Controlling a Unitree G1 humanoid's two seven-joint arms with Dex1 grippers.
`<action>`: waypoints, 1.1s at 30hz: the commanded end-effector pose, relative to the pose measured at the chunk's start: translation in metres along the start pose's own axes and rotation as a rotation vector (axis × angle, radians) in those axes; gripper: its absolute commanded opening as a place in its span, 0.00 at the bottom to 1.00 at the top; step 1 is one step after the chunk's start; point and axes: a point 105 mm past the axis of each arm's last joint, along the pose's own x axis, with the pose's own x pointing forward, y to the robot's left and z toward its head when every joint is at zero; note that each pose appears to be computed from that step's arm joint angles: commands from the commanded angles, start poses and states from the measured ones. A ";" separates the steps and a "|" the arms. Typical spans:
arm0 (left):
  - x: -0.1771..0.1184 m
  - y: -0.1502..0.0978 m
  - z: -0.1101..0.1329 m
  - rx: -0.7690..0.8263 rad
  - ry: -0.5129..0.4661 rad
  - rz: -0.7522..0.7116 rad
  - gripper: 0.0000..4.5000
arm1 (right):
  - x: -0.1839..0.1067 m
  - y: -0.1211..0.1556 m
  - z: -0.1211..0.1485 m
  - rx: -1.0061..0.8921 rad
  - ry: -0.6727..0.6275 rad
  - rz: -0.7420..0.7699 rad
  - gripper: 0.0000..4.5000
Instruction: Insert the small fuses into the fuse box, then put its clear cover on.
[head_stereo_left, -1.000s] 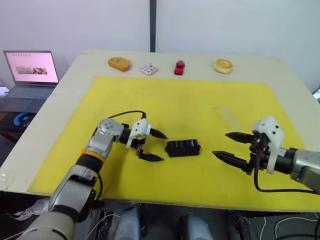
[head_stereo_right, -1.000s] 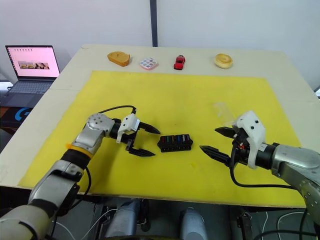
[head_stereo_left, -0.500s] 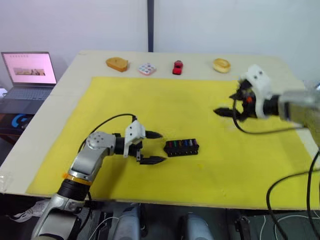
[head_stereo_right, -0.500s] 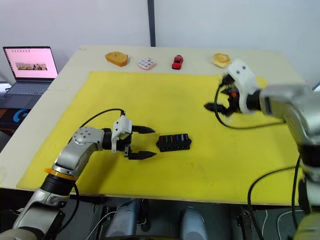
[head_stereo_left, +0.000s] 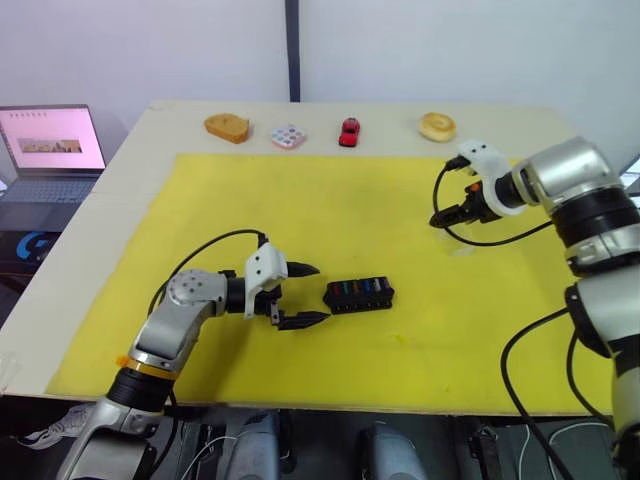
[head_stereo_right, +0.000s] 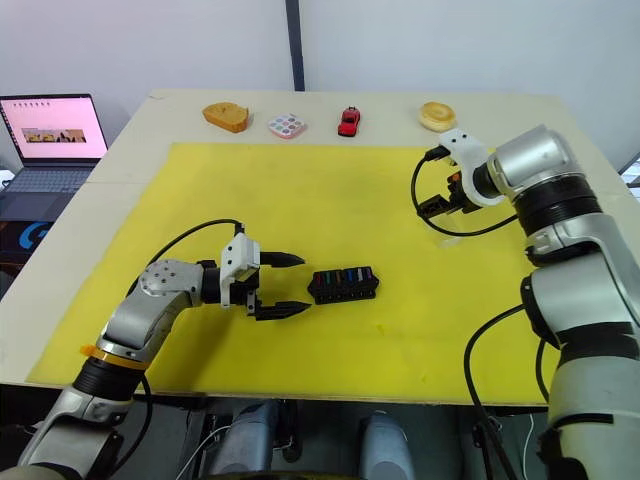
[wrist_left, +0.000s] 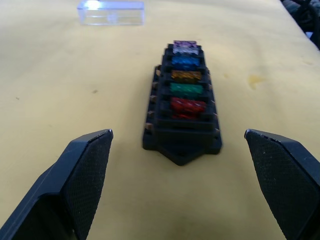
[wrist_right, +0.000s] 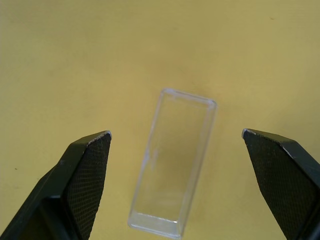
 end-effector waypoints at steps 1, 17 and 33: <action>0.001 -0.005 0.009 0.036 -0.025 -0.005 0.99 | -0.002 -0.007 0.001 -0.028 0.027 -0.029 1.00; 0.009 0.004 -0.003 0.059 0.005 0.030 1.00 | 0.012 0.000 -0.001 -0.064 0.066 -0.006 0.37; 0.030 -0.001 -0.015 0.039 0.010 -0.114 1.00 | -0.036 0.033 0.021 -0.215 -0.089 0.068 0.37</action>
